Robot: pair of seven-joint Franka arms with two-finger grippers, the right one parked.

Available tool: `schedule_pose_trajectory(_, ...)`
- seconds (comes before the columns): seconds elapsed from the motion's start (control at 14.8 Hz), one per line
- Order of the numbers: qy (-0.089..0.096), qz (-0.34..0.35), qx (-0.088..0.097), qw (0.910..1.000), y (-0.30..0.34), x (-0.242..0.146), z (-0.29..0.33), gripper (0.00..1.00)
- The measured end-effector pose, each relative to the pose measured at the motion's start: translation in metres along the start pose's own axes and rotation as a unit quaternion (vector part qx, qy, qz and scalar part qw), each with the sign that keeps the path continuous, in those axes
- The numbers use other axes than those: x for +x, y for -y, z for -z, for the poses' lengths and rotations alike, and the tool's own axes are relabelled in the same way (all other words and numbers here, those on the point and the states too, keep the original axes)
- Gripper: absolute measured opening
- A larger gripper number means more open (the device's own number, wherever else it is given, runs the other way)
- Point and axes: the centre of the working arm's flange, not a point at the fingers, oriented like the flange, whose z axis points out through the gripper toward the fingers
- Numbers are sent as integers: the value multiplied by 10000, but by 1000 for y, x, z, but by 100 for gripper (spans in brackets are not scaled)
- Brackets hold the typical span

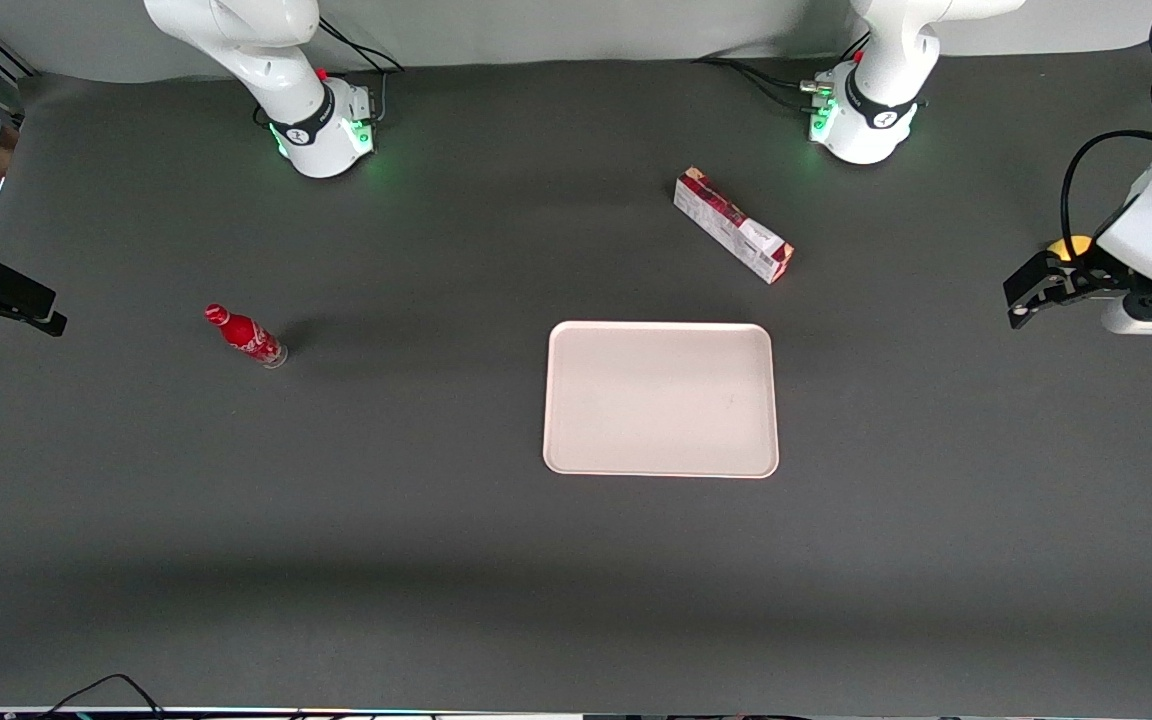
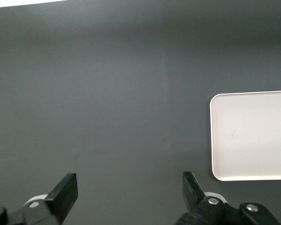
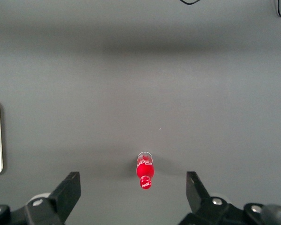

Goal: Place red cookie box on tray

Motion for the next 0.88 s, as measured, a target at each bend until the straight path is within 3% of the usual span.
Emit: schedule_pose_trajectory(0.88,18,9,-40,10000,-1,1,-2,100)
